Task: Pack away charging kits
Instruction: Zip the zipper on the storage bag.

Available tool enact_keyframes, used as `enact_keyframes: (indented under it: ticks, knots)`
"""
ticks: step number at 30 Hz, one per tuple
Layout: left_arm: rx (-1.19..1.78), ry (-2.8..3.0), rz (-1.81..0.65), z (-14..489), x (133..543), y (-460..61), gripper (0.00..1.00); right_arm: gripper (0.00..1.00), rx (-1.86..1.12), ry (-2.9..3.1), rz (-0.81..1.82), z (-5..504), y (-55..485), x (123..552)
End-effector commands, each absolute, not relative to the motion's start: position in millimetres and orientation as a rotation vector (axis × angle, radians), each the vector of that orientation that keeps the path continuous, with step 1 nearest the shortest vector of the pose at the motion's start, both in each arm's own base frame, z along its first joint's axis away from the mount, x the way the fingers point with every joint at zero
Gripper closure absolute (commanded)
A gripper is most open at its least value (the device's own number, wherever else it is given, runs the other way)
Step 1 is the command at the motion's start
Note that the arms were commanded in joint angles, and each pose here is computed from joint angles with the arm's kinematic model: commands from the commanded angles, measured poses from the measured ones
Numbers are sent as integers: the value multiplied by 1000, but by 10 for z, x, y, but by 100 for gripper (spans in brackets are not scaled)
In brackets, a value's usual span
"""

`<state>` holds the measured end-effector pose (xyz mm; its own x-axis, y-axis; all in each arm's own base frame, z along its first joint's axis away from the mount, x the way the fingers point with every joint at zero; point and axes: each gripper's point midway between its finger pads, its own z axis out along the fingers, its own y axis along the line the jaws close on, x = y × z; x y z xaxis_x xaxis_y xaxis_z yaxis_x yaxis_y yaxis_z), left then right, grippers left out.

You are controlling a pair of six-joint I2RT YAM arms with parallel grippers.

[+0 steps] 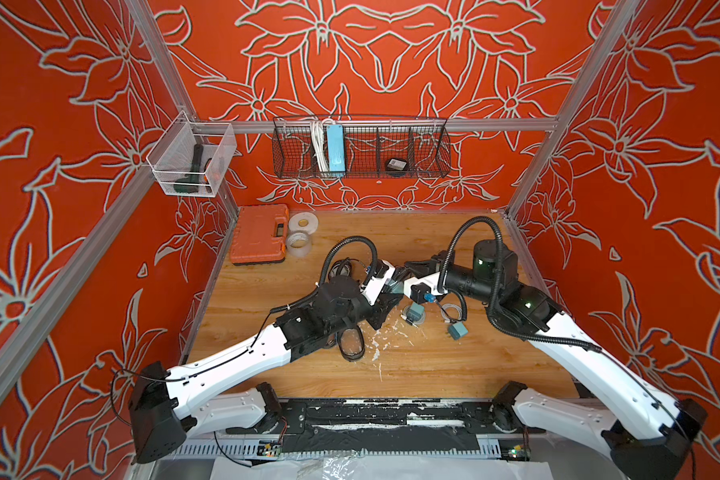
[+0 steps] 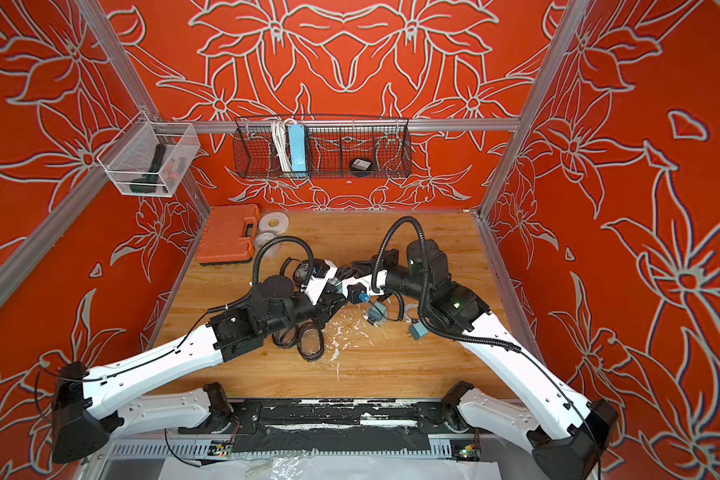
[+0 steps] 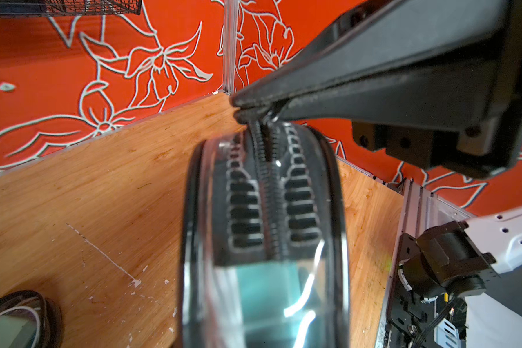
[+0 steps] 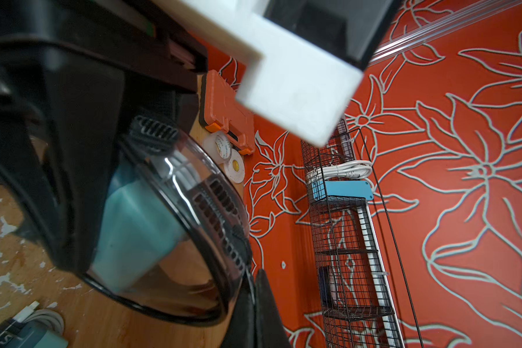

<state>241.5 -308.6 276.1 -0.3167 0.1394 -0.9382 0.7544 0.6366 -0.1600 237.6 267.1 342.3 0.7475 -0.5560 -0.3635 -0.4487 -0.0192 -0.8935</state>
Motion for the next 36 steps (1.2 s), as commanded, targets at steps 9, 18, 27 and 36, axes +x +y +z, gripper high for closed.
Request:
enact_keyframes:
  ticks: [9, 18, 27, 36]
  knots:
    - [739, 2023, -580, 2150, 2532, -2997, 100, 100, -1710, 706, -282, 3394, 2763, 2573]
    - [766, 2048, -568, 2047, 2578, -3070, 100, 100, -1675, 587, -203, 3440, 2853, 2386]
    - [776, 2083, -528, 1897, 2664, -3105, 100, 100, -1674, 552, -135, 3415, 2942, 2332]
    - [702, 2094, -551, 1868, 2806, -2948, 100, 100, -1640, 592, -210, 3387, 2849, 2469]
